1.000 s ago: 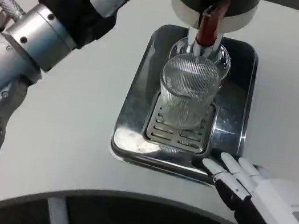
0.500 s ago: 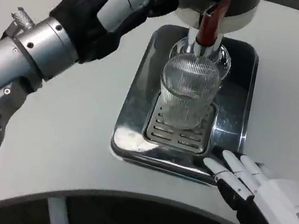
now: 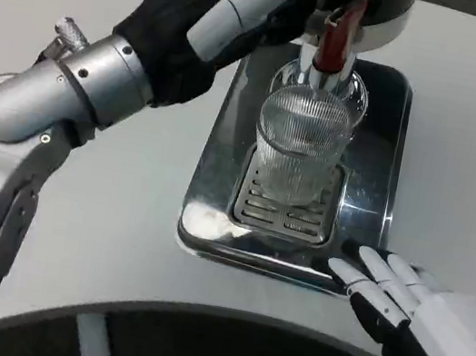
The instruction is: Grasp the cup under the faucet to collect the drink, then remove the cup.
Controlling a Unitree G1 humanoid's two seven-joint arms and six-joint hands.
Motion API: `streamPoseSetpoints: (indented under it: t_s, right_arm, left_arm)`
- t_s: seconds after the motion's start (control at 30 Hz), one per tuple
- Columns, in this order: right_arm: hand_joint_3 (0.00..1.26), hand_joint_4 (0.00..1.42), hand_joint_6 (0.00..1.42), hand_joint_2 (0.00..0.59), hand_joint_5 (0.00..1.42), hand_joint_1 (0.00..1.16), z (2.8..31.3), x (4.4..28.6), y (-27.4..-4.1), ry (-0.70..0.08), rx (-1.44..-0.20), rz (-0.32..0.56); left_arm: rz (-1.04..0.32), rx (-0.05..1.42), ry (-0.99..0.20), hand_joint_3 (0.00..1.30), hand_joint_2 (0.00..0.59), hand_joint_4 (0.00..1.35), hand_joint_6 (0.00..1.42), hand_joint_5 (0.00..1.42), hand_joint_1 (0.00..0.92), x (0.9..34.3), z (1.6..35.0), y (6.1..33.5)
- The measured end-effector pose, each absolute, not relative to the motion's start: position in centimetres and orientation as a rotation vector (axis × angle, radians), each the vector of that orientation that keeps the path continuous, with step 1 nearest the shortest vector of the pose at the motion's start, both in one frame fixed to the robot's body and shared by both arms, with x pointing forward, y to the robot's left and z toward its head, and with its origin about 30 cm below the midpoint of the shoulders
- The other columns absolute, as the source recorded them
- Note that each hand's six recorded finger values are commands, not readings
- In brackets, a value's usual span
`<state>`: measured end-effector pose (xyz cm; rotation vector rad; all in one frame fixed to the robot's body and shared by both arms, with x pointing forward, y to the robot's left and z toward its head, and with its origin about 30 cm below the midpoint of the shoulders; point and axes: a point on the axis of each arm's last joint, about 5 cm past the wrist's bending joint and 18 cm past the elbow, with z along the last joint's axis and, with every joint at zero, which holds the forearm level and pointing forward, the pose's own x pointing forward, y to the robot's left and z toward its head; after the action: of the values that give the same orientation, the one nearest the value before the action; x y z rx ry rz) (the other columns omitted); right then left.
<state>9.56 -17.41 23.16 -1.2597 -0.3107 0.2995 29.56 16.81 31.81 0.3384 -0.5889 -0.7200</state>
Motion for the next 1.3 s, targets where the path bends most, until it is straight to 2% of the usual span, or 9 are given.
streamPoseSetpoints:
  t_s: [0.27,0.53,0.93,1.3]
  right_arm:
    - [0.11,0.0,0.02,0.423,0.0,0.51,23.1,9.5,-17.4,-0.311,-1.255,0.297]
    - [0.11,0.0,0.02,0.421,0.0,0.51,23.0,9.4,-17.4,-0.32,-1.199,0.291]
    - [0.11,0.0,0.02,0.418,0.0,0.51,23.2,10.1,-16.8,-0.323,-1.104,0.299]
    - [0.12,0.0,0.03,0.419,0.0,0.49,23.1,10.3,-16.8,-0.285,-1.028,0.275]
  left_arm:
    - [-0.746,0.365,-0.573,0.15,0.089,0.05,0.23,0.15,0.0,30.3,32.0,16.0]
    - [-0.772,0.433,-0.555,0.16,0.089,0.06,0.24,0.16,0.0,30.4,32.2,15.8]
    - [-0.768,0.545,-0.588,0.17,0.089,0.07,0.24,0.16,0.0,30.3,32.5,16.0]
    - [-0.76,0.67,-0.626,0.17,0.089,0.07,0.23,0.16,0.0,30.2,33.0,15.8]
